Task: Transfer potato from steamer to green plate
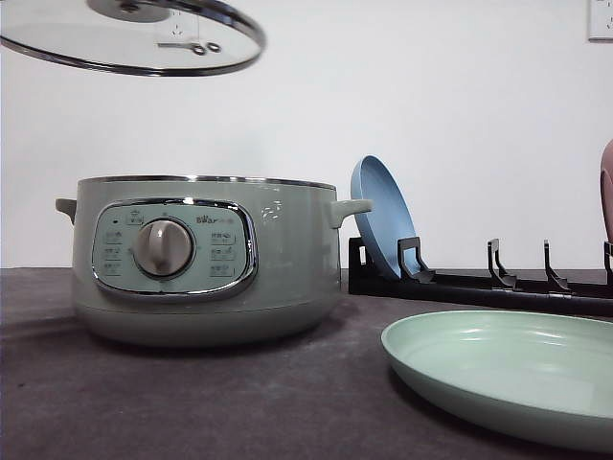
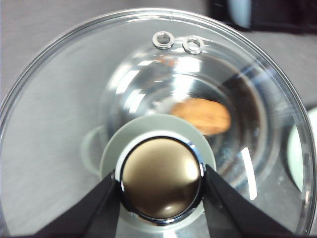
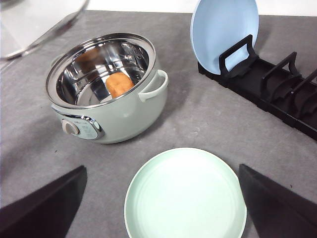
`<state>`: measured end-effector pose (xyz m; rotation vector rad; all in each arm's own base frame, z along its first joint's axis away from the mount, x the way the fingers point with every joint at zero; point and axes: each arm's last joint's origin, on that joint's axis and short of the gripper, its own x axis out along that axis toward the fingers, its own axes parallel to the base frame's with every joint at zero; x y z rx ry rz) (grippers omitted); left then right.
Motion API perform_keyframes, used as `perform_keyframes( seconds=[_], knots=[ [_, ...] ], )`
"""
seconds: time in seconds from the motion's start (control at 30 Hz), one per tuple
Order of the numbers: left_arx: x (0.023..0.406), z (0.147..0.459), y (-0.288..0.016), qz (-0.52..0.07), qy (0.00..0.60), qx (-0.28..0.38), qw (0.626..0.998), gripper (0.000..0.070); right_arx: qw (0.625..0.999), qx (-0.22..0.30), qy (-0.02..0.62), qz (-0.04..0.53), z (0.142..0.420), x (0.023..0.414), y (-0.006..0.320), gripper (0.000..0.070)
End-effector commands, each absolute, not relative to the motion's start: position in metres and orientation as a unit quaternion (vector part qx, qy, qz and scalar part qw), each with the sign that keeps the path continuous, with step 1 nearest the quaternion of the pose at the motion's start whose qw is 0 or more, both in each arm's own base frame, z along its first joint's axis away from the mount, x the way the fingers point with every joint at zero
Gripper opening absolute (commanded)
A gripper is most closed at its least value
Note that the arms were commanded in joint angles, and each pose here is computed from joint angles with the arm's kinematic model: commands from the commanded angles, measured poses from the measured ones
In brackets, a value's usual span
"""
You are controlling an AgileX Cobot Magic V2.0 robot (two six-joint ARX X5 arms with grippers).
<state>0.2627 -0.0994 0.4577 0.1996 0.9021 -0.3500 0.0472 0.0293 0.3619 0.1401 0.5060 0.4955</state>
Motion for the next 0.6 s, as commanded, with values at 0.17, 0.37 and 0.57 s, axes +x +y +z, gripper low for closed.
perform_keyframes(
  seconds=[0.17,0.37,0.57],
  knots=[
    [0.258,0.479,-0.067,-0.122,0.388,0.07,0.911,0.0,0.938,0.068,0.236,0.246,0.367,0.047,0.029,0.0618],
    [0.264,0.479,-0.04,-0.076,0.39,0.05,0.916,0.0,0.938,0.066,0.235,0.246,0.367,0.047,0.029,0.0618],
    [0.266,0.479,-0.015,-0.032,0.392,0.031,0.919,0.0,0.938,0.065,0.235,0.247,0.367,0.047,0.029,0.0618]
  ],
)
